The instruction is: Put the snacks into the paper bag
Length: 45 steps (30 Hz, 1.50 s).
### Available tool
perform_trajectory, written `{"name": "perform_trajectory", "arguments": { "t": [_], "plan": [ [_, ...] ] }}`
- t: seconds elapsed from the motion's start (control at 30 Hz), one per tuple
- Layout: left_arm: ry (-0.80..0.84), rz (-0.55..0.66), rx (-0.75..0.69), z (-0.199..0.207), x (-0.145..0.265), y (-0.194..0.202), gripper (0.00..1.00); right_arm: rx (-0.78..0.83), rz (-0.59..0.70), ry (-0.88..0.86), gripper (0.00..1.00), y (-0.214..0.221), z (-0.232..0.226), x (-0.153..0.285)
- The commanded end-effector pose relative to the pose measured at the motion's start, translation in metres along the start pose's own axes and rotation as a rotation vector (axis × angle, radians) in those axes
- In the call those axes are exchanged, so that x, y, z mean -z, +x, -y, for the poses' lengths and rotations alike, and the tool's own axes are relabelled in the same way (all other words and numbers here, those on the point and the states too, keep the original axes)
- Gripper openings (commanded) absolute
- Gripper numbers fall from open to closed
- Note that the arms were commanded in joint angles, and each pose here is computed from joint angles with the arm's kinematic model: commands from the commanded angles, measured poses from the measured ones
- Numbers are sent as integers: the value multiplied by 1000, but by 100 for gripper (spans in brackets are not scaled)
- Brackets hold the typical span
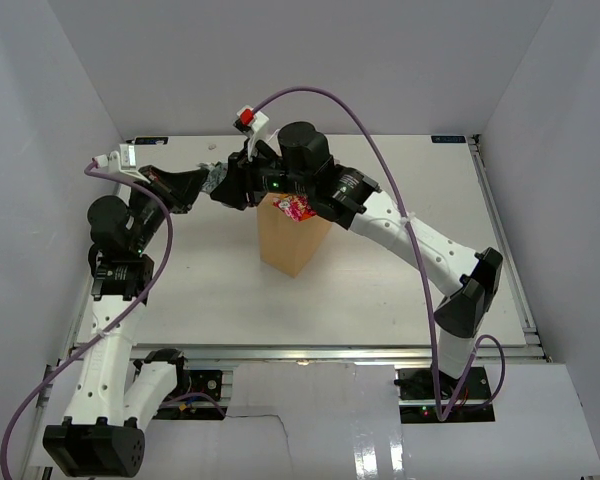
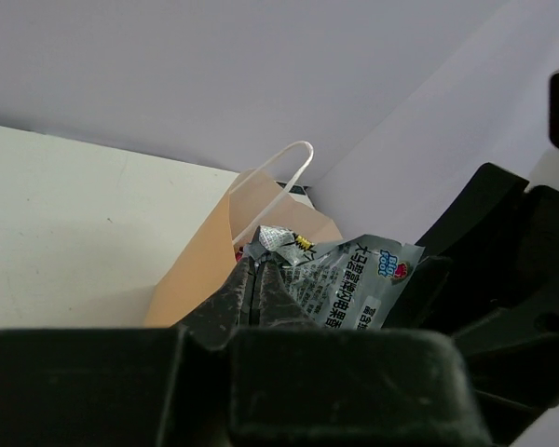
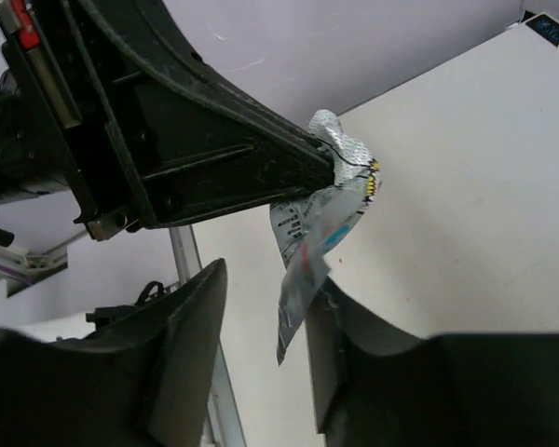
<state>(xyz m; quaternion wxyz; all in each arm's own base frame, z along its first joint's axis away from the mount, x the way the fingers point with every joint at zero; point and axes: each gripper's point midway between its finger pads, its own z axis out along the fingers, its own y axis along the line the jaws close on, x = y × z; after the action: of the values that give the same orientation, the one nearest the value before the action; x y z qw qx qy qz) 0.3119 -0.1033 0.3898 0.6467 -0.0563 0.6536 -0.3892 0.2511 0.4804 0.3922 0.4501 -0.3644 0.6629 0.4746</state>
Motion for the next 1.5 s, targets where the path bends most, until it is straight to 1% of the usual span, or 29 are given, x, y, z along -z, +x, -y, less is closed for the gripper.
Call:
{"name": "perform_trajectory", "arguments": {
  "t": [0.0,0.03,0.1,0.13,0.2,0.23,0.27,0.33,0.37,0.43,0.47,0.5,0.53,0.57,0.6,0.63,0.67,0.73,0.87,0.93,1.03,1.17,1.23,1.27,1.3,1.33,1.37,1.4,1.47],
  "plan": [
    [29,2,14,12,8,-2,0,27,88,-12,42,-29,-5,-2],
    [32,3,19,14,10,-2,0,39,91,-24,29,-31,-7,-2],
    [44,0,28,18,11,-2,0,77,94,-59,8,-33,-13,-1],
    [50,0,39,19,11,-2,2,88,101,-66,8,-37,-16,1],
    [56,-2,54,20,11,-2,13,123,110,-72,8,-42,-17,4],
    [56,1,60,21,10,-3,20,136,118,-76,8,-46,-18,7],
    [54,5,74,22,11,-4,37,146,124,-77,8,-49,-17,10],
    [58,18,68,25,11,-10,48,188,134,-100,8,-55,-19,19],
    [59,25,59,27,12,-12,59,196,134,-104,8,-57,-15,23],
    [54,34,40,31,13,-19,71,249,149,-112,8,-65,-15,36],
    [48,41,26,32,13,-23,76,263,154,-96,8,-69,-8,42],
    [48,55,-20,37,15,-32,85,281,148,-104,8,-68,-6,48],
    [16,41,-27,32,16,-30,89,316,146,-92,8,-72,1,61],
    [4,40,-45,32,17,-32,96,361,150,-75,8,-76,5,69],
    [-5,39,-91,31,19,-34,98,375,139,-57,8,-74,11,75],
    [-19,26,-107,31,22,-35,98,438,150,-39,8,-80,13,90],
    [-34,16,-125,29,23,-33,98,456,140,-6,8,-80,24,100],
    [-63,-15,-167,22,28,-27,98,472,106,65,8,-68,40,118],
    [-108,-59,-170,8,39,-7,98,524,16,203,8,-39,83,143],
    [-123,-63,-165,4,44,-2,98,550,-4,259,8,-32,94,149],
    [-130,-62,-156,3,51,3,98,566,-41,281,9,-19,108,143],
    [-134,-67,-150,4,57,6,98,570,-50,316,13,-19,124,132],
    [-142,-79,-144,3,60,9,98,563,-66,332,18,-14,134,126],
    [-143,-78,-144,4,63,9,98,560,-71,345,25,-13,137,125],
    [-143,-80,-143,5,64,10,98,557,-77,354,40,-11,141,125],
    [-138,-87,-143,6,68,13,98,557,-73,361,58,-13,142,126],
    [-140,-93,-140,5,68,15,98,555,-73,362,58,-13,141,127],
    [-148,-94,-120,4,71,18,98,560,-59,368,70,-20,140,129],
    [-162,-87,-99,3,73,19,98,561,-33,392,80,-33,138,136]
  ]
}}
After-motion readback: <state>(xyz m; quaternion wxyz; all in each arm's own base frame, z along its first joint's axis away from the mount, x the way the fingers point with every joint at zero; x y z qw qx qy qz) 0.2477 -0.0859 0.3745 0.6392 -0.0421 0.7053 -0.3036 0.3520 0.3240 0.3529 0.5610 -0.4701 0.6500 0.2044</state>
